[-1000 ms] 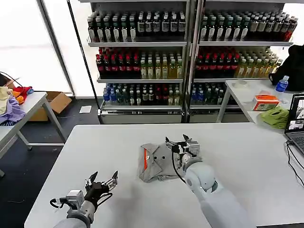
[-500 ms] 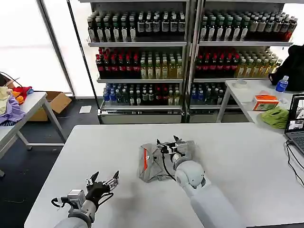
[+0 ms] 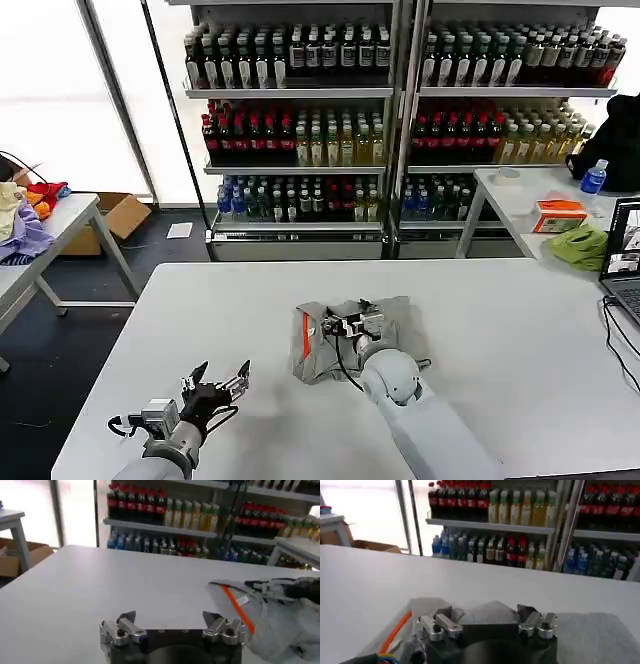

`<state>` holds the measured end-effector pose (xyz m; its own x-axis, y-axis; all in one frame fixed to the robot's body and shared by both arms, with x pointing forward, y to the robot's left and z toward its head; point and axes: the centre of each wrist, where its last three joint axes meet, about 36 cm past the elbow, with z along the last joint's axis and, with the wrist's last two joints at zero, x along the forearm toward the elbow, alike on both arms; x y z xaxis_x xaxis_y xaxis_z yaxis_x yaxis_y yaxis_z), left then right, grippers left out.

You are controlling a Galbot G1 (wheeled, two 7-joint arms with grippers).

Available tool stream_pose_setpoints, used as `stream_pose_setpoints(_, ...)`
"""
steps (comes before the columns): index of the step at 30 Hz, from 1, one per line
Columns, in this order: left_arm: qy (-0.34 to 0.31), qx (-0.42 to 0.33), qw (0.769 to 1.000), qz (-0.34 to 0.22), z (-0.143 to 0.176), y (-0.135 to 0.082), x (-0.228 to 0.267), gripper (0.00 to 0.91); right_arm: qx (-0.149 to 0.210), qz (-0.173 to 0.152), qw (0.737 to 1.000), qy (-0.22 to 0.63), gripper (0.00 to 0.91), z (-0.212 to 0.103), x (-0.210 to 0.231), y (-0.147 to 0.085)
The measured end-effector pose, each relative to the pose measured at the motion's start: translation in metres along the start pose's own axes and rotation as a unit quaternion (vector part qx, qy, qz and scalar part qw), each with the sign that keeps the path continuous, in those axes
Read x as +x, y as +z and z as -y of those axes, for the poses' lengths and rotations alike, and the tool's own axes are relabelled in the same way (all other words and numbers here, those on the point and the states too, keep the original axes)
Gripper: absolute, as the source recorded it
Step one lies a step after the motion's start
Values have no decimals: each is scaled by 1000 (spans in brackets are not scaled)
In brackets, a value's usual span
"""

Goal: Fold and organize the clothes.

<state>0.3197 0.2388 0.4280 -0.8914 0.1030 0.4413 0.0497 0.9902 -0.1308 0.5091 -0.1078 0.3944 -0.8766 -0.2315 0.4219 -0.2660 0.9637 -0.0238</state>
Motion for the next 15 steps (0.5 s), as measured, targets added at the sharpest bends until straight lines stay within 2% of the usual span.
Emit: stream_pose_setpoints(15, -2, 1, 1000, 2, -2, -1, 5, 907, 0, -10, 1000, 4, 907, -5, -7, 4)
